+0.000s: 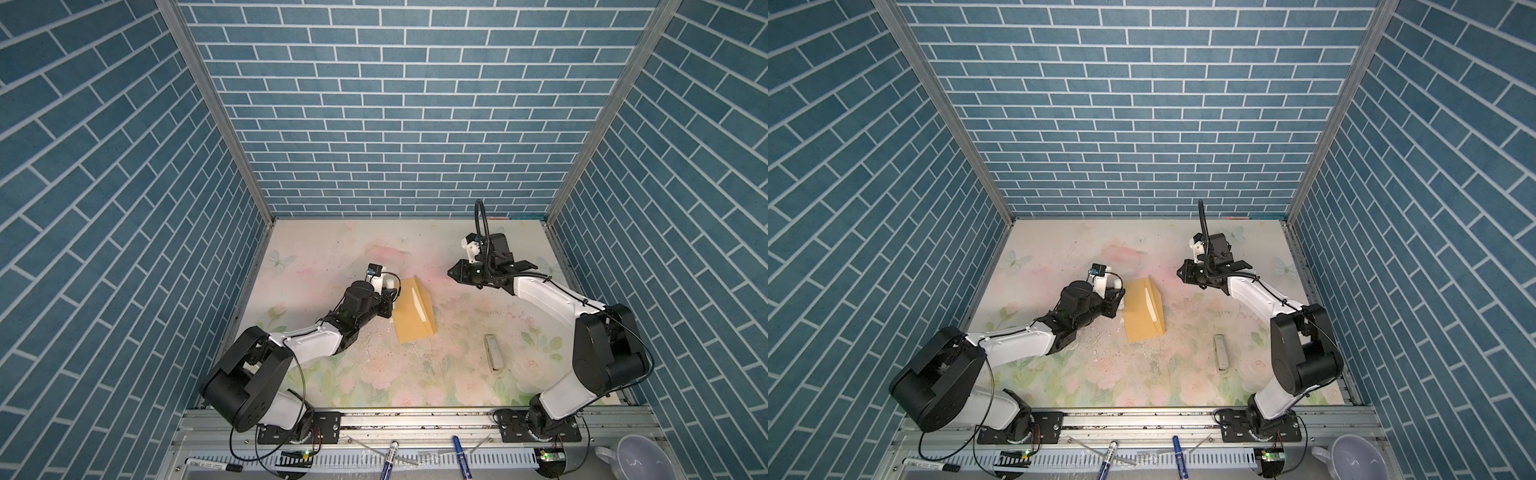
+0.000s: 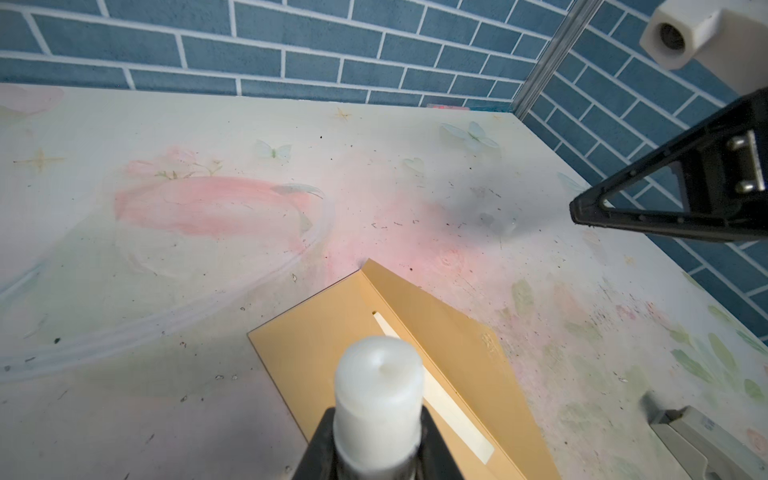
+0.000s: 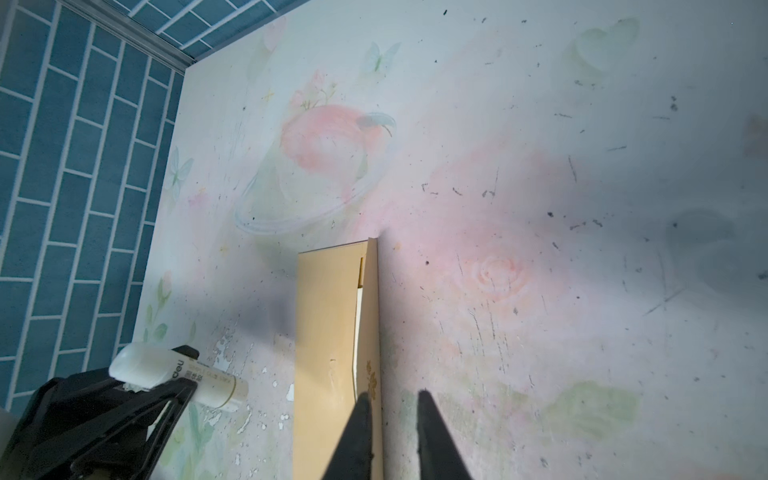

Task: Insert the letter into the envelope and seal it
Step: 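Press along the folded flap edge with the right gripper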

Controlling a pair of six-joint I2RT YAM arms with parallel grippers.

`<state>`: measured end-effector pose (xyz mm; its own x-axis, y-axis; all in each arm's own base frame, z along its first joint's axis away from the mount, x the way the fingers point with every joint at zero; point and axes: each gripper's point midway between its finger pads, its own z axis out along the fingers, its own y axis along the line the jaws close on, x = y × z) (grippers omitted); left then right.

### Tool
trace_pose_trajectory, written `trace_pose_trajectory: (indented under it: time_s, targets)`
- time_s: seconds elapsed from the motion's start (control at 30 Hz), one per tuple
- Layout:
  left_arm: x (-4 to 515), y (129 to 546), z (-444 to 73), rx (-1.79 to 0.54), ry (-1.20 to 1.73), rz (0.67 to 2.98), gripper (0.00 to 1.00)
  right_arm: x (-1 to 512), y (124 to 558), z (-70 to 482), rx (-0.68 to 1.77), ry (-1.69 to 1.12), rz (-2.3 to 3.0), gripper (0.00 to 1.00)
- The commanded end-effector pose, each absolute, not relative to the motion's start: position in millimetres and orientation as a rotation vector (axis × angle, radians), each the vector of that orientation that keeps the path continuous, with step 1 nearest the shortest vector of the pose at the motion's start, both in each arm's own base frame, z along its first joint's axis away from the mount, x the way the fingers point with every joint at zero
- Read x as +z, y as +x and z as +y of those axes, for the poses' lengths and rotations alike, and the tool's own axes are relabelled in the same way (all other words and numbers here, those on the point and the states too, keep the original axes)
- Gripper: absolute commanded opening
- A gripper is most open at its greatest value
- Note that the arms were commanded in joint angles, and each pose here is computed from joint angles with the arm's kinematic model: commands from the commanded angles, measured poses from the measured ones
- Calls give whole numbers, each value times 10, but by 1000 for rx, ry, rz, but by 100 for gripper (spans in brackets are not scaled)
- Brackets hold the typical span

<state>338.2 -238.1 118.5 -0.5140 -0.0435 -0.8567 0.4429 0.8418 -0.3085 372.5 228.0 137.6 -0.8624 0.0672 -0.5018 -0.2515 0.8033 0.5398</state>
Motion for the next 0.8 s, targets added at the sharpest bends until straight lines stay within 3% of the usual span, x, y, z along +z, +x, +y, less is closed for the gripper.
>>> trace_pose_trajectory:
  time_s: [0.0,0.2,0.77]
  targets:
    - [1188,3421,-2415,-639,270,2001,0,1244,3758,2334,889,-47,2485,13]
    - [1033,3449,-2431,-635,262,2028,0,905,3701,2449,923,-15,2586,5]
    - [593,3450,-2381,-598,229,2101,0,631,3476,3147,1046,-120,2659,2]
